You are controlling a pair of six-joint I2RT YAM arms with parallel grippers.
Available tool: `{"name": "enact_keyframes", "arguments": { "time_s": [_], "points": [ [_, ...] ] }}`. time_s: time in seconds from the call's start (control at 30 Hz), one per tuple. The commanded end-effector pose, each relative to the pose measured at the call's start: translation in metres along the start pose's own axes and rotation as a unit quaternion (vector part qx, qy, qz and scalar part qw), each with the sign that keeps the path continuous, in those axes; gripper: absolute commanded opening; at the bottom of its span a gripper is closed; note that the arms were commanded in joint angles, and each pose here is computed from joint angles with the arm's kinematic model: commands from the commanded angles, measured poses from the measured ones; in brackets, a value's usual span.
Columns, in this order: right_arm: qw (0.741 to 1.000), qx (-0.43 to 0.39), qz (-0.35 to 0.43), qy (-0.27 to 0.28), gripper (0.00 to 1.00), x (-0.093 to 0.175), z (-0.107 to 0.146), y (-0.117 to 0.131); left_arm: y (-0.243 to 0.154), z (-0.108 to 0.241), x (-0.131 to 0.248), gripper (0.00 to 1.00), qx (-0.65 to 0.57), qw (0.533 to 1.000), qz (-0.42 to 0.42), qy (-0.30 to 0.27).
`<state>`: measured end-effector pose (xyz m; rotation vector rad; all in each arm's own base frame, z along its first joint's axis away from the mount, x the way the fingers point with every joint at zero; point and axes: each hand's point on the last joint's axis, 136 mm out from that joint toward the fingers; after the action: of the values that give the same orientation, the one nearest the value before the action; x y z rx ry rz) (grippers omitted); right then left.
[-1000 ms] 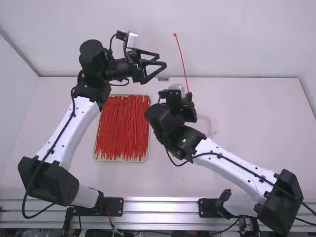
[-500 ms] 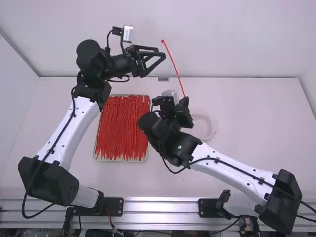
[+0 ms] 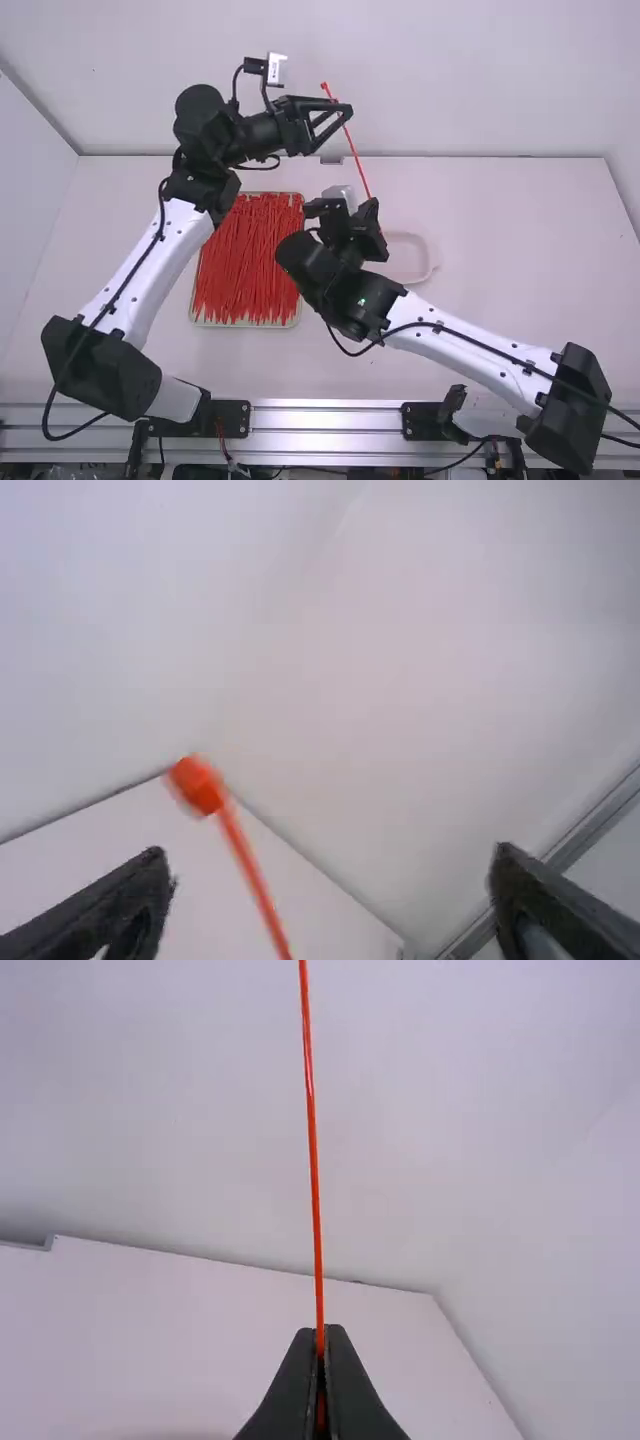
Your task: Fasten the cable tie
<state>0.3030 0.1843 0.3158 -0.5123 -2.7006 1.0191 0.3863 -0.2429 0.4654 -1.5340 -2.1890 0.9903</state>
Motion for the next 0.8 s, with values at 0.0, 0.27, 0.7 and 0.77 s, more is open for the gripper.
{"name": "enact_keyframes", "arguments": {
  "time_s": [0.0,0.27,0.7,0.77],
  "points": [
    [1.000,-0.018,0.009,-0.001,0.00,0.0010,-0.0097,-0.0096,-0.0075,-0.0093,0.0003,0.70,-0.015,1.000,0.001,-0.014],
    [1.000,-0.020,0.008,-0.001,0.00,0.0010,-0.0100,-0.0095,-0.0087,-0.0061,-0.0019,0.15,-0.012,1.000,0.002,-0.010],
    [1.000,-0.019,0.007,-0.001,0.00,0.0010,-0.0102,-0.0089,-0.0081,-0.0058,-0.0020,0.02,-0.011,1.000,0.002,-0.010],
    [1.000,-0.019,0.006,-0.002,0.00,0.0011,-0.0102,-0.0088,-0.0078,-0.0056,-0.0020,0.01,-0.010,1.000,0.001,-0.009]
  ]
}}
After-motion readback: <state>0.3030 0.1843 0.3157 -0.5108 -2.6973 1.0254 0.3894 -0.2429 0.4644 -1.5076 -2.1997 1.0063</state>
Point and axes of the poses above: each hand's point on the last joint's axis, 136 mm out from that joint toward the fingers, its own x axis back along the fingers, its own y axis along the line the jaws close on, z = x × y, and after that the axes turned 10 degrees about x, right-handed
